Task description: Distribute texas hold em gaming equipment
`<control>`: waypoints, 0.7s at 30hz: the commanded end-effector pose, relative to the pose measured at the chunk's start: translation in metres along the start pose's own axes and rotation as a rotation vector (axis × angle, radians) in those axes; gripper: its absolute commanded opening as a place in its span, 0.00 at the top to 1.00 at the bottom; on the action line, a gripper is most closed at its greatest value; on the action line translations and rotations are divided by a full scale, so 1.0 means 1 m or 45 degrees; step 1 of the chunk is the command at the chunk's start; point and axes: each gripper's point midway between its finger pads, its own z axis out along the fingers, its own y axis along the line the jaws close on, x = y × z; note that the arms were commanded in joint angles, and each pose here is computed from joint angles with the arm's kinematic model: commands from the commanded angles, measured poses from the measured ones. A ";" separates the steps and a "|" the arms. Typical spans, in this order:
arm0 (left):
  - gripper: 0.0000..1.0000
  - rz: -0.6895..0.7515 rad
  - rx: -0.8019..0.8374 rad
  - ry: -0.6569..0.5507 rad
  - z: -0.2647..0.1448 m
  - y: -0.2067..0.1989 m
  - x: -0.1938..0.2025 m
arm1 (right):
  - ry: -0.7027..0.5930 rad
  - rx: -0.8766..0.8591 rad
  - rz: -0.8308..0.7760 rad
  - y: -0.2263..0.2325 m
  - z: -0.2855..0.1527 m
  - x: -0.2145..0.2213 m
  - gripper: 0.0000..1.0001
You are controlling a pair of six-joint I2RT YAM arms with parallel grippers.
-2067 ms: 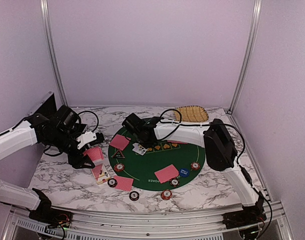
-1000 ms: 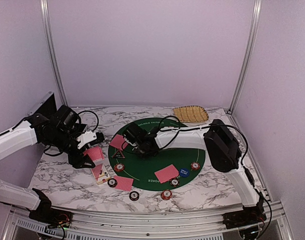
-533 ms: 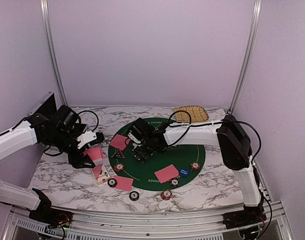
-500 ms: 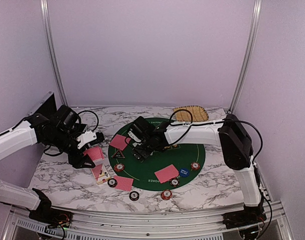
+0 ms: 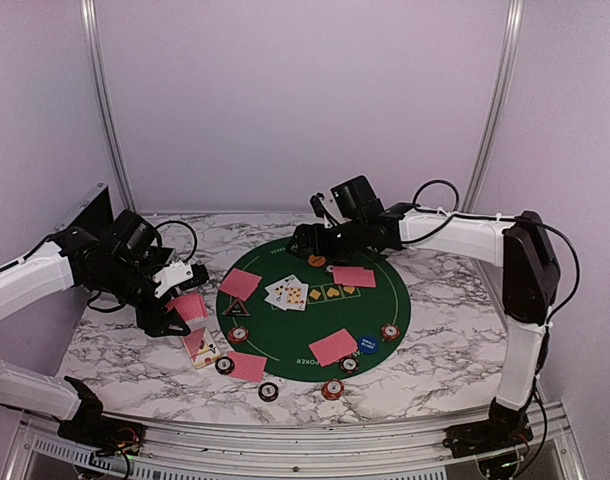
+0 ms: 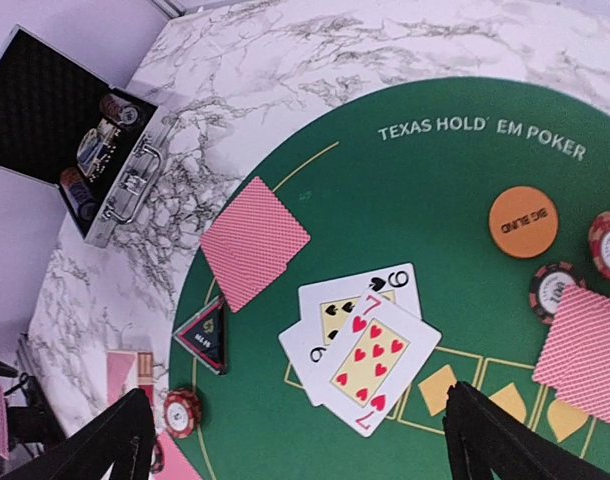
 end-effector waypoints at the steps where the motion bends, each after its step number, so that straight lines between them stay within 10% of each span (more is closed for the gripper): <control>1: 1.00 0.003 -0.013 -0.058 -0.008 0.000 -0.008 | 0.084 -0.325 0.149 0.053 0.000 0.006 0.01; 21: 1.00 0.002 -0.005 -0.081 -0.010 0.000 -0.013 | 0.330 -0.818 0.194 0.186 0.022 0.082 0.01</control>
